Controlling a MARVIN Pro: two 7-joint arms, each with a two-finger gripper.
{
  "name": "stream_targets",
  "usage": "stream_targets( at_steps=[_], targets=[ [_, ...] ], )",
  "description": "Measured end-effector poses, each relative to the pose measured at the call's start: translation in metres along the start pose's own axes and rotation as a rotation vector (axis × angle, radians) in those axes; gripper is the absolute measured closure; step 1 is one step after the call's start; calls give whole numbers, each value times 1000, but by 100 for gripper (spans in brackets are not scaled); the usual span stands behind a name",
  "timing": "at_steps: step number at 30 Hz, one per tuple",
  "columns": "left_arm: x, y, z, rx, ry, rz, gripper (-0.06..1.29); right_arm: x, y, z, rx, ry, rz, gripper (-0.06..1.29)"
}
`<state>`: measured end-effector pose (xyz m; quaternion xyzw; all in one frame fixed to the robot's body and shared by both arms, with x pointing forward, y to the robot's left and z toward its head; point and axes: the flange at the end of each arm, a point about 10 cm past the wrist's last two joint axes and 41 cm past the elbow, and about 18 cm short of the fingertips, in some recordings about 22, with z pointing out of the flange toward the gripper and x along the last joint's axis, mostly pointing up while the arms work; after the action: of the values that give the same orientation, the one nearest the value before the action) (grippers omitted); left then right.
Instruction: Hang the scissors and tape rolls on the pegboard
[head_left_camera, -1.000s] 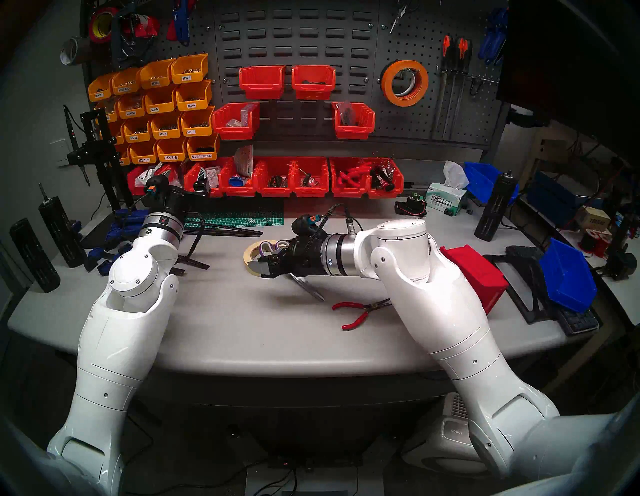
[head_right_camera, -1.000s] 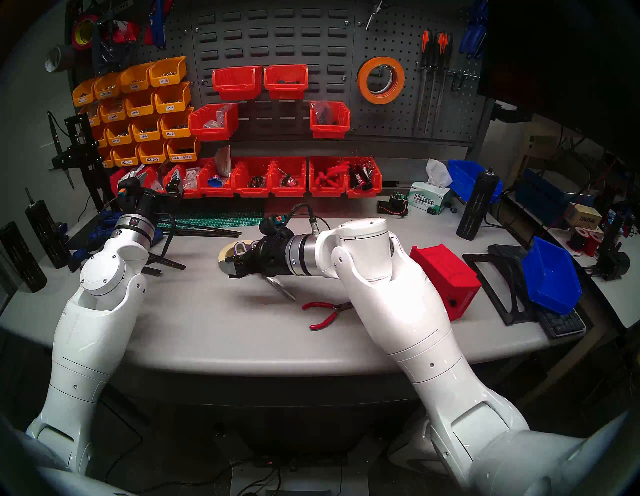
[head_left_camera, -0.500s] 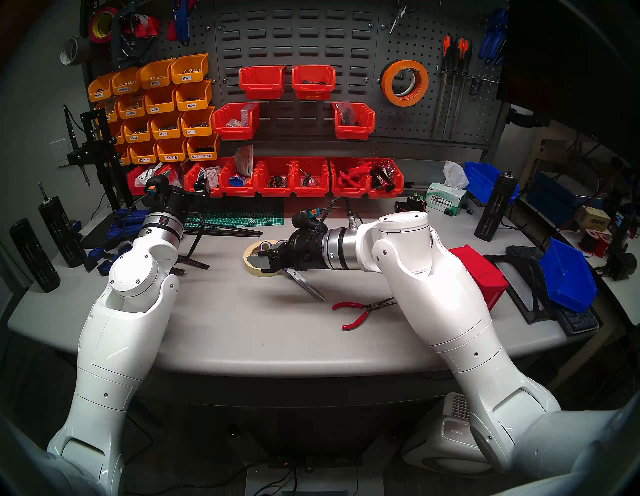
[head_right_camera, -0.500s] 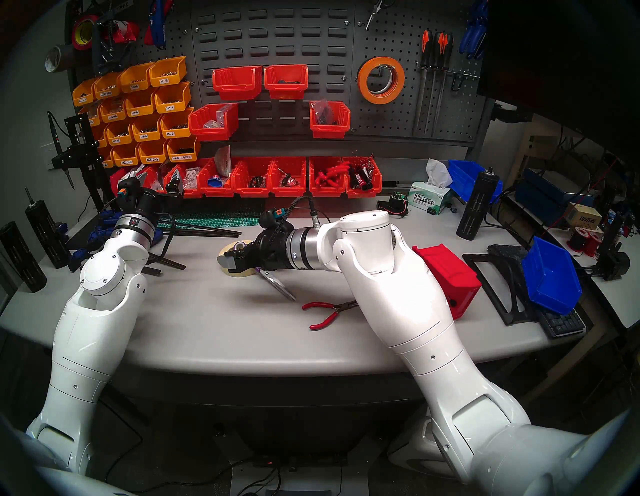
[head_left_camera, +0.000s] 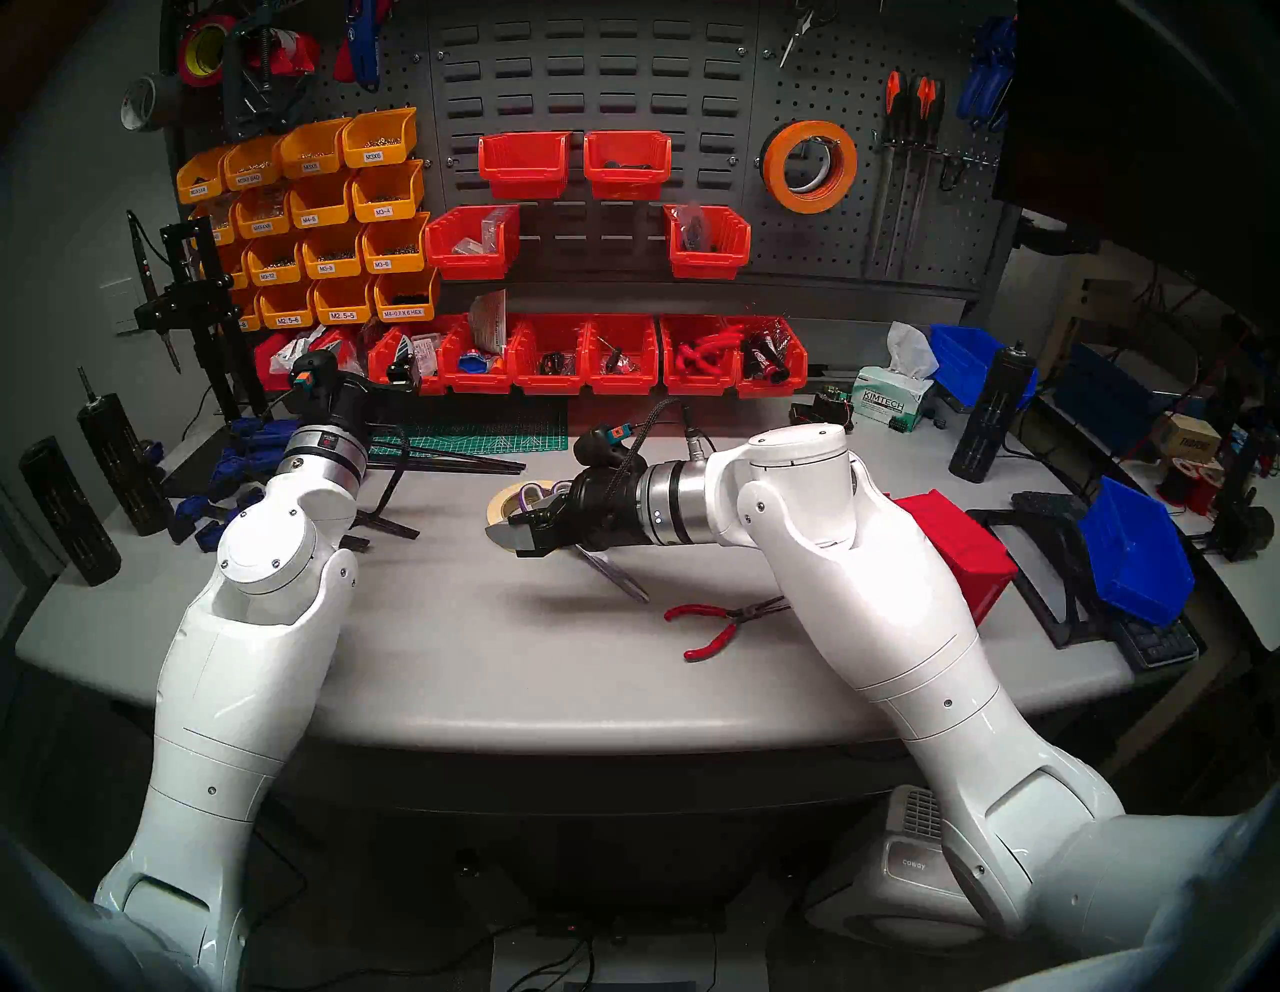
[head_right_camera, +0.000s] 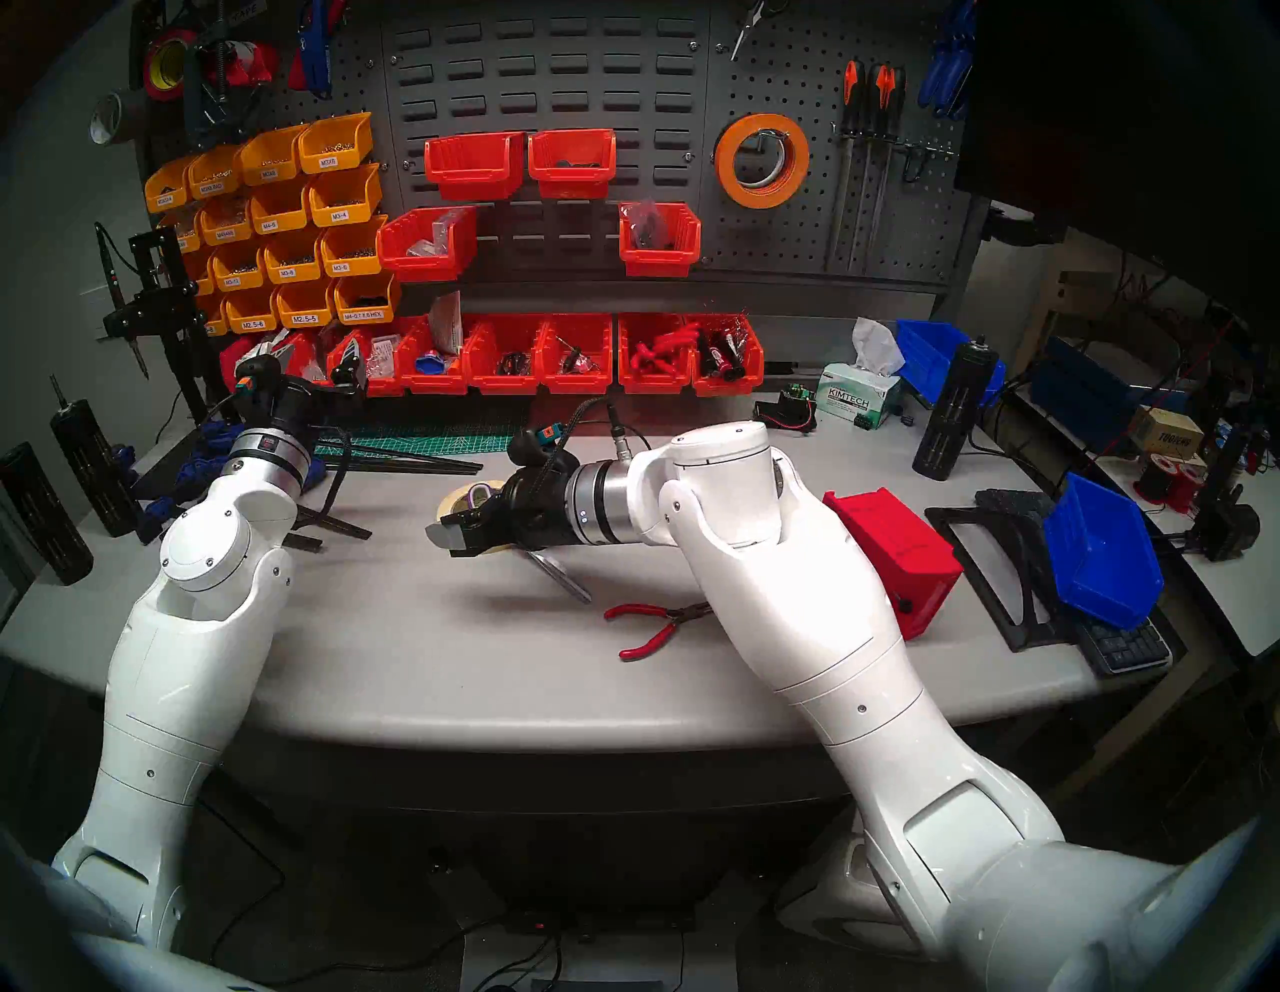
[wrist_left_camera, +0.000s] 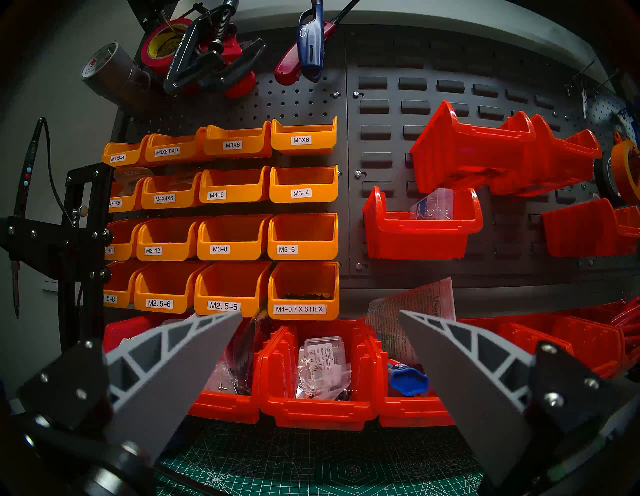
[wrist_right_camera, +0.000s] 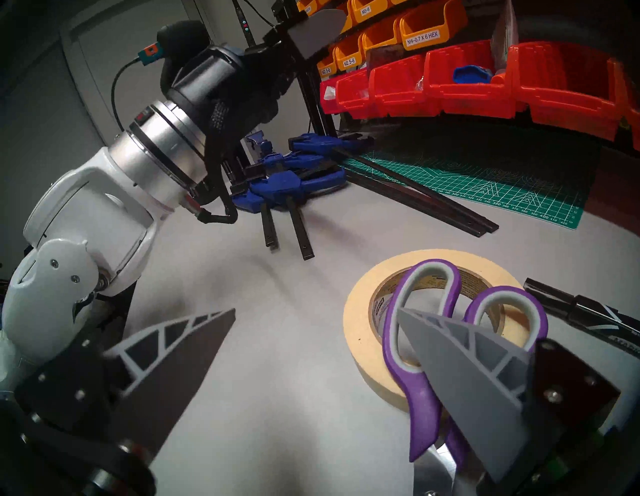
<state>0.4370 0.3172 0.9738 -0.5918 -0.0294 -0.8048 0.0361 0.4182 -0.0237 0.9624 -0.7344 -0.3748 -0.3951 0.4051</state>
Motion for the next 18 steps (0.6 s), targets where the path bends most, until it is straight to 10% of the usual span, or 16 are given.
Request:
stream_targets(
  at_steps=[18],
  targets=[
    [0, 0, 0, 0, 0, 0, 0, 2, 2, 7, 16, -7, -12, 1]
  ],
)
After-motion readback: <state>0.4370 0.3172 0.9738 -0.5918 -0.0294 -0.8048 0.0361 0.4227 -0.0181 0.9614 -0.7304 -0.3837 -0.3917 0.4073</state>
